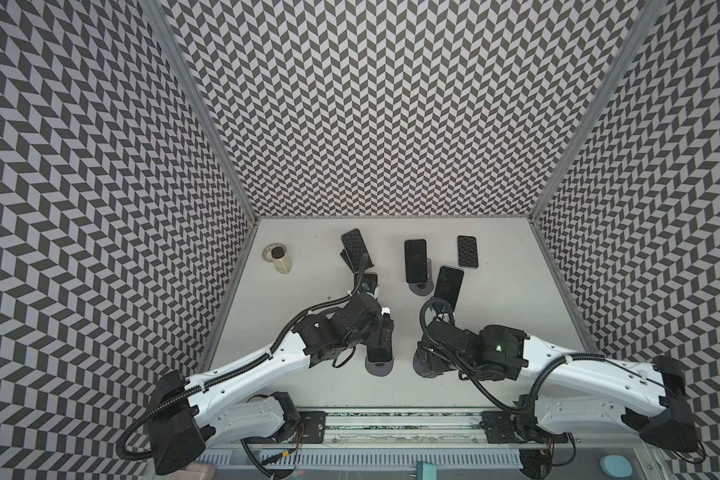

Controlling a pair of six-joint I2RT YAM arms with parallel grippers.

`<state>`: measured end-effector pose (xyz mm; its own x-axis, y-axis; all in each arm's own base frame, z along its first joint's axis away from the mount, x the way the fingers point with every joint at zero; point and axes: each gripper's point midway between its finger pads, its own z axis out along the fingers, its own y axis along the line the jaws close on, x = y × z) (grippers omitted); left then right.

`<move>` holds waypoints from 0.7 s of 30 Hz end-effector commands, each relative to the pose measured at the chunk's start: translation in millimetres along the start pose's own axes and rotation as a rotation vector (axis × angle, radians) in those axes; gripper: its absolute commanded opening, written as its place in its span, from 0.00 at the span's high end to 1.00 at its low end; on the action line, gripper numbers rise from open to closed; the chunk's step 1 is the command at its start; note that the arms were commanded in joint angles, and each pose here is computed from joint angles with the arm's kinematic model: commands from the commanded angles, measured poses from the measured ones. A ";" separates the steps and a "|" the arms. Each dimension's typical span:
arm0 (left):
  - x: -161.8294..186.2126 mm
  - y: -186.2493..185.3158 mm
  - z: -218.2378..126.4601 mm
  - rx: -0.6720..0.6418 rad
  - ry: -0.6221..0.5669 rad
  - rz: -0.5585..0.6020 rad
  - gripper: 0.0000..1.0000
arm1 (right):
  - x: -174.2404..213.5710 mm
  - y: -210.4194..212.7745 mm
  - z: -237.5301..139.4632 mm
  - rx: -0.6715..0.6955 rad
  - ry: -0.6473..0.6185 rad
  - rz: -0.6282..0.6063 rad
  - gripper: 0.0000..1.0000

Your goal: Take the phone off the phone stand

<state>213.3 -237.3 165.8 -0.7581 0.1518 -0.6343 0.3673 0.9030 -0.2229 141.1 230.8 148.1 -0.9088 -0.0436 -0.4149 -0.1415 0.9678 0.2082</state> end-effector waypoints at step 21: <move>-17.1 4.0 -15.8 -0.008 -0.074 0.003 0.03 | 0.4 -11.7 54.9 0.132 -0.059 0.006 0.14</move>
<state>214.5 -235.2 174.4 -0.7349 0.1590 -0.6593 0.3842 0.8987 -0.2116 157.5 230.5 99.7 -0.8954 -0.0446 -0.4430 -0.0945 0.9913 0.0911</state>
